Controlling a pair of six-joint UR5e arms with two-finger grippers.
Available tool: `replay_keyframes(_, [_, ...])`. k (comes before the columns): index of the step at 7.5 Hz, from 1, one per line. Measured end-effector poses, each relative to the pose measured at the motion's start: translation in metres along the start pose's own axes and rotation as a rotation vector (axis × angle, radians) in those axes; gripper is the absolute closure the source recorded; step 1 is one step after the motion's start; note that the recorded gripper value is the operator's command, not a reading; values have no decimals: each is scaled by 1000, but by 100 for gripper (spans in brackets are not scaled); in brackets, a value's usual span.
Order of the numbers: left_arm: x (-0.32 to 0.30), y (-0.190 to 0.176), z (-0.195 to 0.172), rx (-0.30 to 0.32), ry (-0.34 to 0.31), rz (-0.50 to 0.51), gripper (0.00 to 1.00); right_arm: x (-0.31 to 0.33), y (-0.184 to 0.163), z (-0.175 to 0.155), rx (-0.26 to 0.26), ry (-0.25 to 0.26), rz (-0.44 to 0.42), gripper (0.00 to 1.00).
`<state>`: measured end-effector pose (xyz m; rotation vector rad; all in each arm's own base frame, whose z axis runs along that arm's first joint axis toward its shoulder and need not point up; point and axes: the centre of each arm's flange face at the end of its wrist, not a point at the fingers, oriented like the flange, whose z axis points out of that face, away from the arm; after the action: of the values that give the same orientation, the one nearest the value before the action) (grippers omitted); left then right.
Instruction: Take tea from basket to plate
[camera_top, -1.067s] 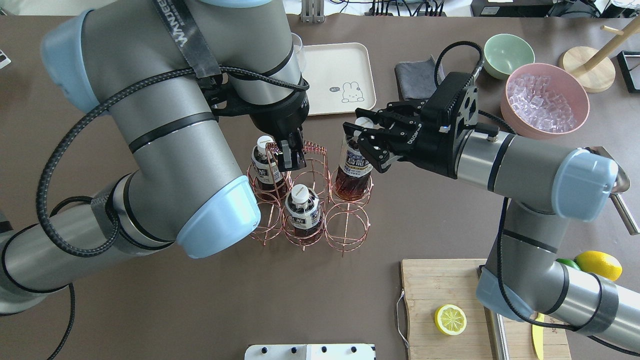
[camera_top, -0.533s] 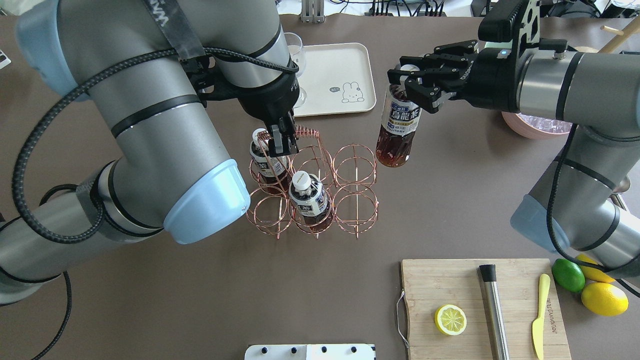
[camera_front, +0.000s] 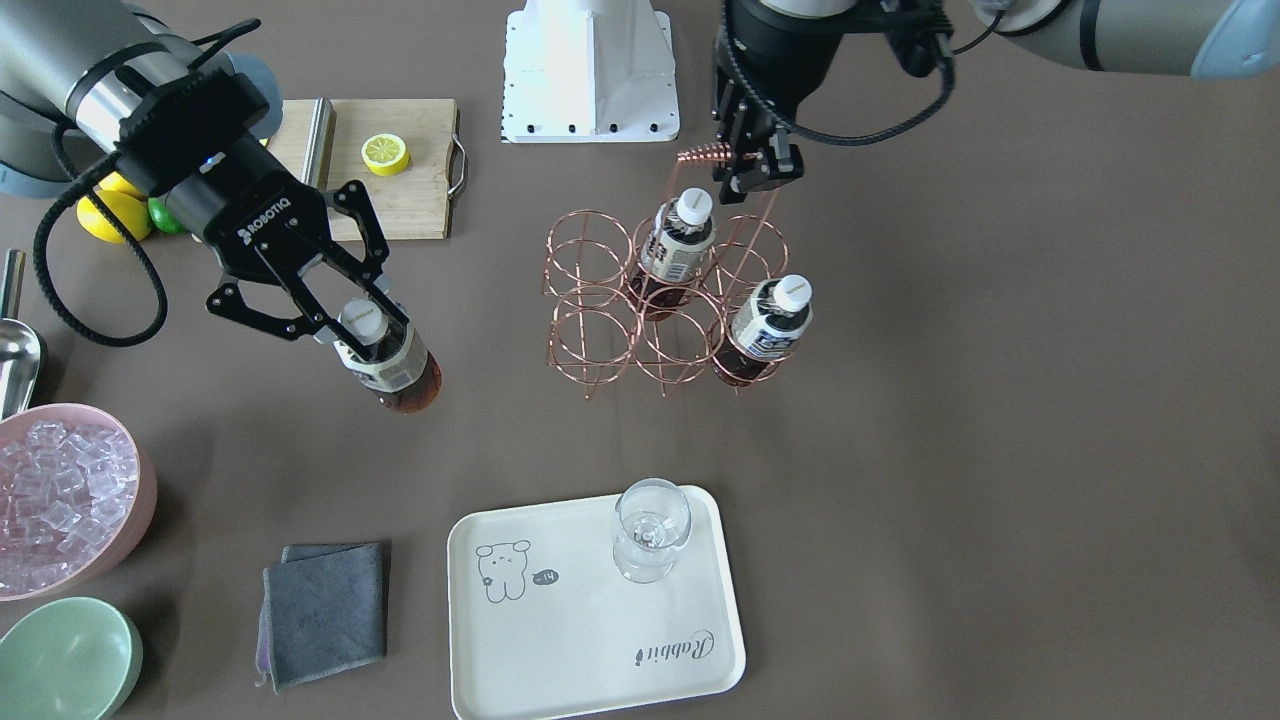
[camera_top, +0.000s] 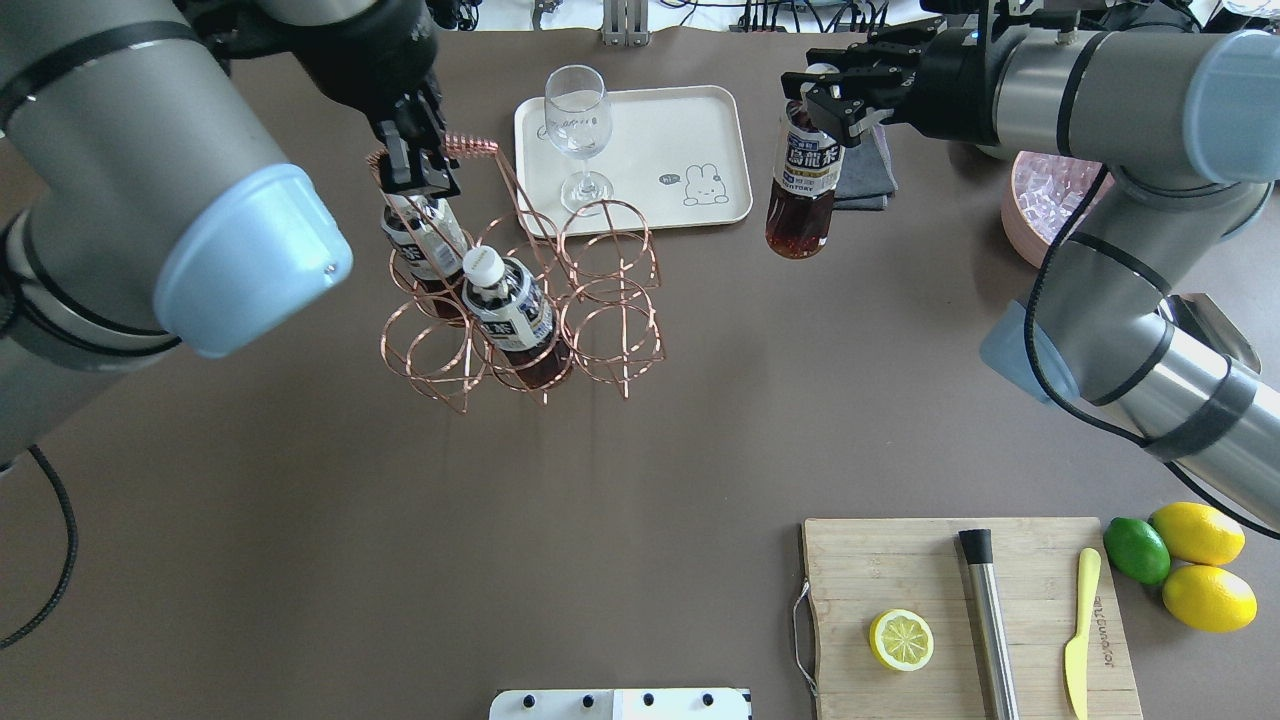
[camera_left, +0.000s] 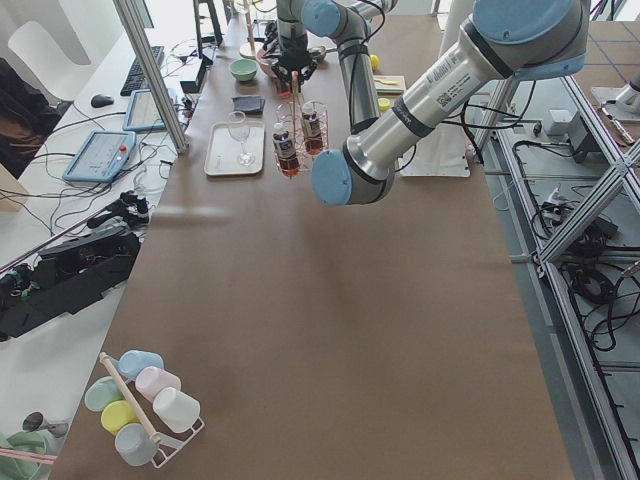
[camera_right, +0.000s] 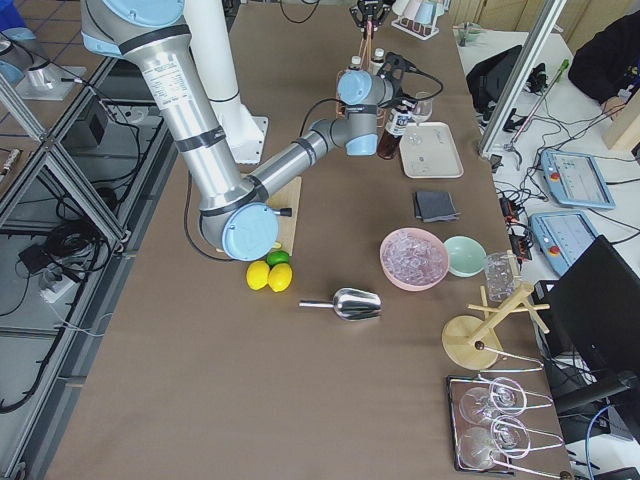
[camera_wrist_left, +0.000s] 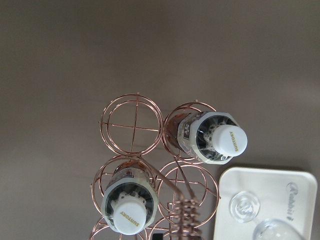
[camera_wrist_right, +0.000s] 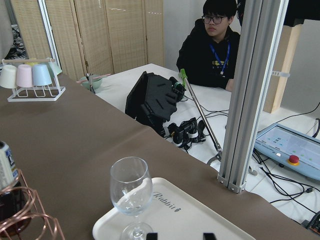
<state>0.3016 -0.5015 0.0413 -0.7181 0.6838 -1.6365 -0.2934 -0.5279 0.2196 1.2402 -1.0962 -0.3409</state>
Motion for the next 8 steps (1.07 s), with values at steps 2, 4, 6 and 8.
replay_keyframes(2, [46, -71, -8, 76, 23, 9, 100, 38, 0, 66, 70, 63, -12, 100])
replay_keyframes(4, [94, -139, 10, 162, -4, 57, 100, 56, -19, 119, 131, 151, -13, 100])
replay_keyframes(6, [152, -197, 14, 222, -35, 95, 100, 58, -27, 158, 176, 223, -4, 100])
replay_keyframes(8, [215, -258, 4, 246, -21, 97, 100, 42, 14, 183, 237, 240, 10, 100])
